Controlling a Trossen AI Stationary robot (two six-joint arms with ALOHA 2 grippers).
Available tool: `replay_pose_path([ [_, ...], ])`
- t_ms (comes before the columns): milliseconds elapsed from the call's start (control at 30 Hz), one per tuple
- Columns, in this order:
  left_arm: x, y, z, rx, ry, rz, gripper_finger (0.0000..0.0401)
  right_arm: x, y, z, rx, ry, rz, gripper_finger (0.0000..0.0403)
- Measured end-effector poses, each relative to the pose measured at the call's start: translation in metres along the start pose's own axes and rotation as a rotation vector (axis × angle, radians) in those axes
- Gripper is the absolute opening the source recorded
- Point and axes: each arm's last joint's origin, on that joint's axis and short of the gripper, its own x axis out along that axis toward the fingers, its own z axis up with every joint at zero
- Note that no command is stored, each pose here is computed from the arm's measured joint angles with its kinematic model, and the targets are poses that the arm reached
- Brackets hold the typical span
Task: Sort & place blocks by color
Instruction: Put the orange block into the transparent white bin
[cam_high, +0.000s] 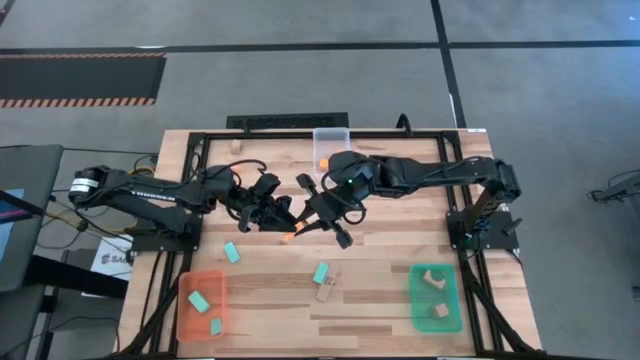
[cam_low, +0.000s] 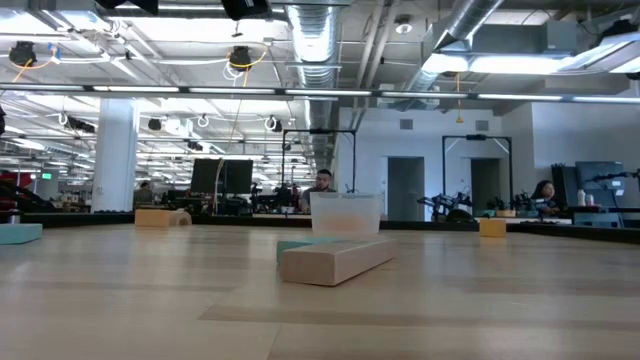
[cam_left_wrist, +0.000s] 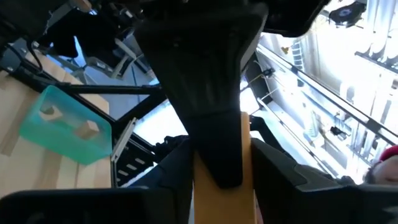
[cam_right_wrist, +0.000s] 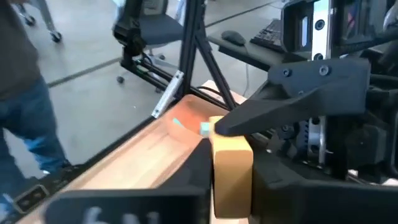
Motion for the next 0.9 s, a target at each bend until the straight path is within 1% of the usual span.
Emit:
replay_pose_path([
  [33,0.000,0.000,0.000,0.011,-0.004,0.000,0.0124,-0.001,-0.001,-0.001,0.006,-0.002,0.008,0.0051],
  [67,-0.001,0.000,0.001,0.027,-0.011,0.005,0.0140,-0.003,-0.003,-0.001,0.024,-0.004,0.019,0.0047],
  [167,-0.004,0.005,0.005,0.057,0.008,0.016,0.0191,-0.010,-0.009,-0.006,0.104,0.026,0.024,0.0047],
  [200,-0.006,0.007,0.006,0.048,0.029,0.032,0.0206,-0.015,-0.011,-0.007,0.138,0.049,0.020,0.0047],
  [233,-0.010,0.012,0.007,0.021,0.052,0.075,0.0218,-0.024,-0.012,-0.010,0.178,0.091,0.020,0.0047],
  [300,-0.020,0.021,0.005,-0.030,0.097,0.200,0.0234,-0.041,-0.014,-0.012,0.222,0.155,0.015,0.0050],
  [400,-0.043,0.030,0.000,-0.040,0.098,0.482,0.0241,-0.072,-0.019,-0.020,0.275,0.268,-0.002,0.0055],
  [433,-0.051,0.032,-0.003,-0.042,0.091,0.582,0.0241,-0.080,-0.022,-0.024,0.285,0.302,-0.028,0.0055],
  [500,-0.067,0.033,-0.009,-0.054,0.081,0.766,0.0239,-0.096,-0.033,-0.035,0.323,0.400,-0.118,0.0051],
  [600,-0.083,0.028,-0.013,-0.034,0.025,0.950,0.0237,-0.114,-0.059,-0.055,0.390,0.490,-0.279,0.0049],
  [700,-0.090,0.024,-0.013,-0.011,-0.030,1.017,0.0237,-0.123,-0.092,-0.087,0.515,0.532,-0.385,0.0051],
  [767,-0.092,0.022,-0.012,0.000,-0.052,1.027,0.0237,-0.120,-0.111,-0.113,0.593,0.560,-0.420,0.0053],
  [833,-0.092,0.021,-0.012,0.004,-0.074,1.037,0.0237,-0.119,-0.125,-0.140,0.679,0.616,-0.435,0.0053],
  [900,-0.093,0.022,-0.012,-0.003,-0.086,1.051,0.0237,-0.113,-0.139,-0.165,0.721,0.646,-0.457,0.0054],
])
